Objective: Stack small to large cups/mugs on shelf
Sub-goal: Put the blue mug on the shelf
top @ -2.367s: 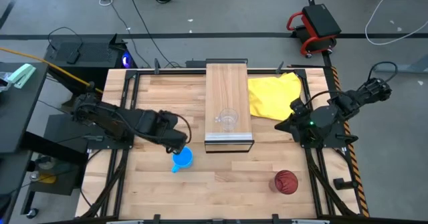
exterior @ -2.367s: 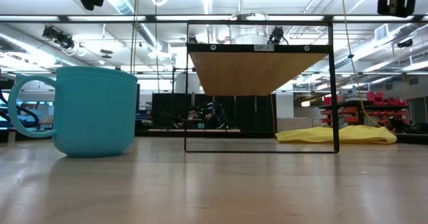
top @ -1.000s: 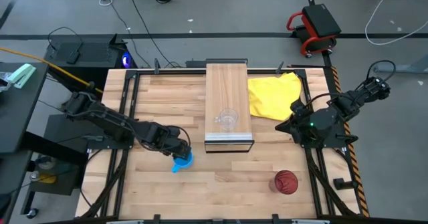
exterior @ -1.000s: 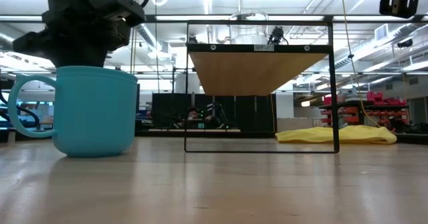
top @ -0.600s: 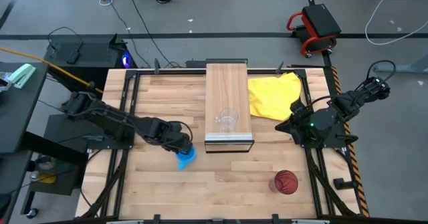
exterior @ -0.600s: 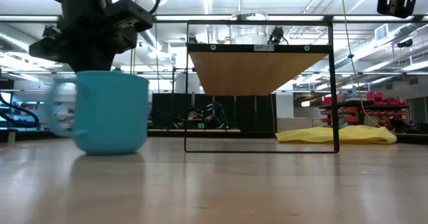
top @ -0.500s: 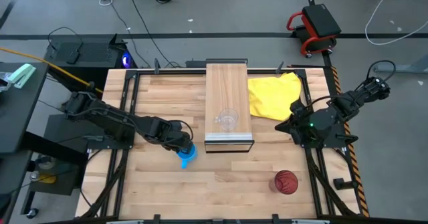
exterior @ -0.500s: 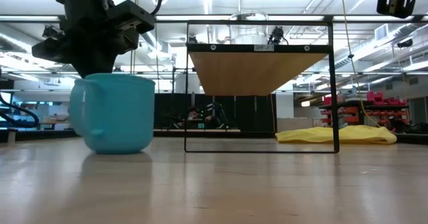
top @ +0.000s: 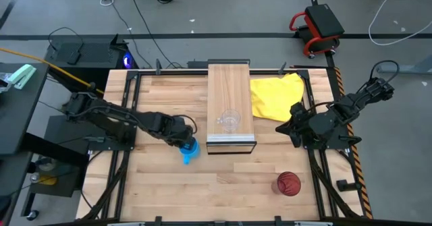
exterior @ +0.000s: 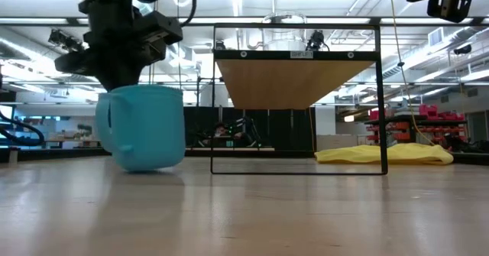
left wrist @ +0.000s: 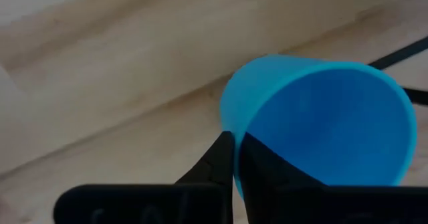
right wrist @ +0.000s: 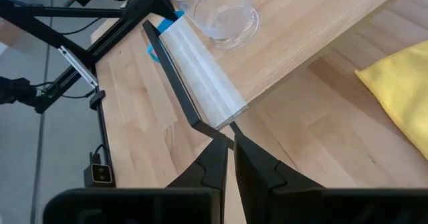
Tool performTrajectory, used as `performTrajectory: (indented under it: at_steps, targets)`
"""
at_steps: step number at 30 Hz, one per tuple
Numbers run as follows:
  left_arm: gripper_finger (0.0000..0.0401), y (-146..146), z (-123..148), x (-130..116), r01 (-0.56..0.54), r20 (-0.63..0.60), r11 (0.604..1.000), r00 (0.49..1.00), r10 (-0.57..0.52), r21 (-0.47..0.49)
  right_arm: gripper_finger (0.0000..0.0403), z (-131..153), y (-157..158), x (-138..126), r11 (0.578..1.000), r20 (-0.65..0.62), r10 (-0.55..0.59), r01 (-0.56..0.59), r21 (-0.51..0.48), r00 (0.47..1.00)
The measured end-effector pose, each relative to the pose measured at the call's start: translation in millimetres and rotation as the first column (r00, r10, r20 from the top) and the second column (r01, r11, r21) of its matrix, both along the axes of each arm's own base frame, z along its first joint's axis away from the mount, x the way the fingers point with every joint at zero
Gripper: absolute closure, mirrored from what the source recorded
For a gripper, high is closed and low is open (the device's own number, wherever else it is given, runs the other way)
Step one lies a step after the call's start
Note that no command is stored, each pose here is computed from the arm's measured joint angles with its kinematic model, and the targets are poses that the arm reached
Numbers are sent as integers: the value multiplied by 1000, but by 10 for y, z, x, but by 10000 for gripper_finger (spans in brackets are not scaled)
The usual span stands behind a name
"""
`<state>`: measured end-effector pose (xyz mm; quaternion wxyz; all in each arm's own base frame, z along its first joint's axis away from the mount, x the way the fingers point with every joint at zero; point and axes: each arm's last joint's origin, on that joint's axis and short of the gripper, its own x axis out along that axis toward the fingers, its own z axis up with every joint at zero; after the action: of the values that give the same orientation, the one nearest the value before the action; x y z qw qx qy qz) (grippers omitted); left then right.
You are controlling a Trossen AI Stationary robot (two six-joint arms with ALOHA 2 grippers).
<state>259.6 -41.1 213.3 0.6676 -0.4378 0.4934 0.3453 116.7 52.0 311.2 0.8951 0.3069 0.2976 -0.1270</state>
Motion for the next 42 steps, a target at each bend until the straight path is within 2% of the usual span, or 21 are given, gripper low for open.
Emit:
performTrajectory:
  at_steps: [5, 13, 16, 20, 27, 30, 34, 39, 42]
  targets:
    - [389, 155, 161, -71, 32, -13, 999, 999, -32, 6, 368, -1, 1, 1, 1000, 0, -1, 1, 1, 1000]
    - [389, 490, 889, -278, 116, -41, 991, 993, -114, 71, 368, -4, 3, 7, 1000, -2, -1, 1, -6, 1000]
    - [389, 639, 1185, -354, 153, -49, 981, 988, -148, 122, 368, -11, 6, 19, 1000, -5, -8, 8, -22, 1000]
    - [386, 838, 1547, -401, 166, 22, 964, 984, -174, 208, 368, -18, 5, 39, 998, 0, -30, 30, -59, 1000]
    - [390, 1129, 1903, -509, 154, 83, 930, 978, -192, 335, 368, -20, -16, 63, 990, 24, -105, 107, -93, 994]
    - [390, 1245, 1998, -475, 185, 77, 905, 970, -231, 382, 368, -18, -63, 83, 981, 35, -158, 161, -110, 987]
    - [389, 1414, 2053, -304, 296, 14, 852, 942, -335, 433, 368, -14, -176, 120, 958, 47, -256, 260, -122, 965]
    - [390, 1661, 2089, -35, 451, -19, 774, 869, -495, 444, 368, 3, -313, 176, 929, 63, -342, 347, -125, 938]
    - [387, 1808, 2124, 96, 501, -29, 732, 834, -552, 462, 368, 21, -364, 237, 928, 77, -343, 350, -125, 936]
